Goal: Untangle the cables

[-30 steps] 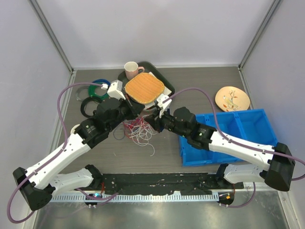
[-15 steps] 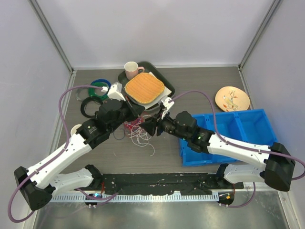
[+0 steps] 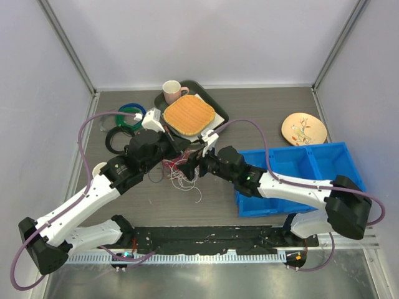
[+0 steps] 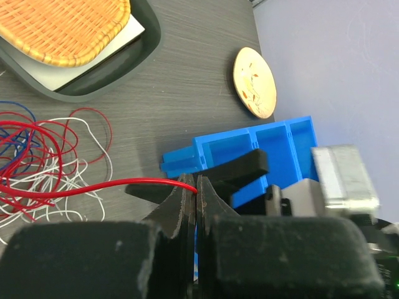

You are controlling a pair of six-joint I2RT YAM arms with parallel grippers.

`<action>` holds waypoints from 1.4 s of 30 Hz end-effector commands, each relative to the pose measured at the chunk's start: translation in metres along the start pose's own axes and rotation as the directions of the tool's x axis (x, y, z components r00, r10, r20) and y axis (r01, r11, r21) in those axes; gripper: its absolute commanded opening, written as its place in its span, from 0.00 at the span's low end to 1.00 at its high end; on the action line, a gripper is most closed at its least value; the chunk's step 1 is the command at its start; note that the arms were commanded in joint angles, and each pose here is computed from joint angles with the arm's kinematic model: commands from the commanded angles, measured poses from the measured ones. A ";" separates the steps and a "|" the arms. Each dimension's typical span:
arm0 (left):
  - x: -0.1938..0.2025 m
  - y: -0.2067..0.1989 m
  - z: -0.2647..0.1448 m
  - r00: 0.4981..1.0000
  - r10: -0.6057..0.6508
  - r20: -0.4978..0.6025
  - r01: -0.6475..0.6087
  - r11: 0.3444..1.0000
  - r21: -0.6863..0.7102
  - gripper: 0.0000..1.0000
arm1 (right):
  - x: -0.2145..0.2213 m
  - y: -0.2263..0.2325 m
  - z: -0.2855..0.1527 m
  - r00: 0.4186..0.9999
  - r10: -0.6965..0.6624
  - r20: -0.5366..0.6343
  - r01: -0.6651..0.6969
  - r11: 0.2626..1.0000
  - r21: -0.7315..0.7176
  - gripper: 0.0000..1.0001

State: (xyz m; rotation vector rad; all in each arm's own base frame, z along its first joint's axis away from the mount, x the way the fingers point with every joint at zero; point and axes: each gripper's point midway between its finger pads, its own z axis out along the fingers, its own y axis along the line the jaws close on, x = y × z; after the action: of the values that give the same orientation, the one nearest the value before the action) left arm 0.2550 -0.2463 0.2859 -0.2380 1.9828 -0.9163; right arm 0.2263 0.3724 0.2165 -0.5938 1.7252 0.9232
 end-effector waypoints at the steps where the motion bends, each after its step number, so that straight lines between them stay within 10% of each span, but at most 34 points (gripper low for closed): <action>1: -0.002 -0.017 -0.002 1.000 -0.020 -0.009 0.020 0.997 0.070 0.00 | -0.032 0.002 0.017 0.984 -0.105 0.146 0.107 0.994 -0.006 0.80; 15: 0.001 -0.022 -0.005 0.998 -0.056 -0.037 0.059 0.994 0.087 0.00 | -0.041 -0.011 0.058 0.897 -0.084 0.434 0.080 0.996 0.028 0.72; 21: 0.001 -0.016 -0.009 0.998 -0.059 -0.033 0.061 0.996 0.063 0.00 | -0.053 -0.003 0.055 0.870 -0.040 0.492 0.057 0.998 -0.018 0.28; 23: 0.001 -0.017 -0.012 0.998 -0.048 -0.034 0.051 0.996 0.072 0.10 | -0.059 -0.001 0.051 0.868 -0.033 0.496 0.051 0.998 -0.023 0.01; 29: -0.006 -0.021 -0.033 1.000 -0.027 -0.004 0.027 0.991 0.130 0.48 | -0.085 -0.030 0.024 0.881 0.002 0.473 -0.056 0.993 0.100 0.01; 33: -0.006 -0.016 -0.049 1.000 -0.001 0.006 0.000 0.990 0.142 0.99 | -0.121 -0.068 -0.004 0.880 -0.043 0.473 -0.096 0.959 0.267 0.01; 42: -0.007 0.009 -0.069 0.996 0.039 0.081 -0.049 0.991 0.127 1.00 | -0.212 -0.165 -0.123 0.866 -0.134 0.481 -0.239 0.736 0.634 0.01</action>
State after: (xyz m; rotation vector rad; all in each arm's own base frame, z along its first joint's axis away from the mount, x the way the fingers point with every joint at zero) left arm 0.2039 -0.2118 0.3115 -0.1660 1.8661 -1.0476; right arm 0.3508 0.2386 0.3731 0.0314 1.3853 0.5697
